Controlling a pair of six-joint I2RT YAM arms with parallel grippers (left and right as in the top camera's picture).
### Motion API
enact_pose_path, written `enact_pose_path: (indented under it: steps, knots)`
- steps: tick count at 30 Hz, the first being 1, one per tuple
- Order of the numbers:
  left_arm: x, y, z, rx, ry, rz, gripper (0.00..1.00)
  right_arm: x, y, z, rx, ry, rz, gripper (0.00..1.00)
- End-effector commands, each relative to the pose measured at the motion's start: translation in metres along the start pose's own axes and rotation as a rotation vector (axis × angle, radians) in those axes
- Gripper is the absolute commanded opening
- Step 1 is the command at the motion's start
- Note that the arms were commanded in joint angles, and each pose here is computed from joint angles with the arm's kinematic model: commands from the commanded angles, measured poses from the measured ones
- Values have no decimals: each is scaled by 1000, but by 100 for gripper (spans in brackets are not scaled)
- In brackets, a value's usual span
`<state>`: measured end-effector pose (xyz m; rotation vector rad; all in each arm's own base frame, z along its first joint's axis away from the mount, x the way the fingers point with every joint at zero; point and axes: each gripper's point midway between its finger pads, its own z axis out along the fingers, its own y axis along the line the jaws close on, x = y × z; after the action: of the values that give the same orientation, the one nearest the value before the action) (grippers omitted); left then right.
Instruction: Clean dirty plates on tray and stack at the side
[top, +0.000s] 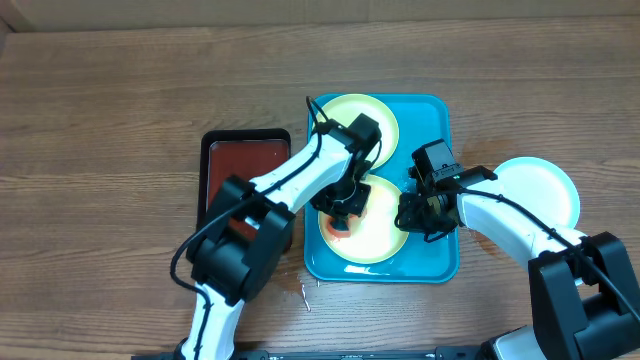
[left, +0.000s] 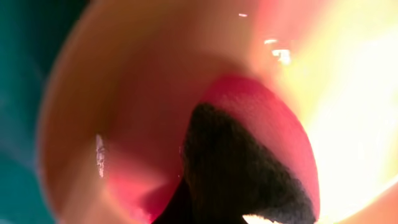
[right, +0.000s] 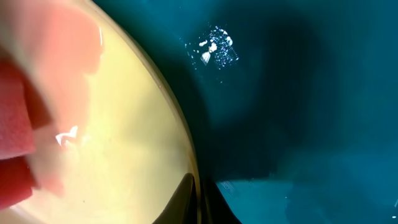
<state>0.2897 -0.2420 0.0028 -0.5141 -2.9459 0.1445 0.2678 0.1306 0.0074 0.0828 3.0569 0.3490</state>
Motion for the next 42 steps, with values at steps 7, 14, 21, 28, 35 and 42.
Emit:
enact_pose_path:
  steps: [7,14,21,28,35,42]
  knots:
    - [9,34,20,-155,49,-52,4,-4,-14,2,73,-36,247,4]
    - [2,-17,3,65,57,-13,4,-8,-24,0,122,-64,299,4]
    - [11,-46,2,165,88,17,4,-16,-35,-2,146,-105,367,4]
    - [9,-37,4,101,72,21,4,-16,-35,-2,146,-103,363,4]
    - [-1,29,5,-264,-6,-5,4,-15,-35,-2,148,-101,363,4]
    - [-10,74,-8,-464,-79,-123,4,-13,-36,-2,152,-93,357,4]
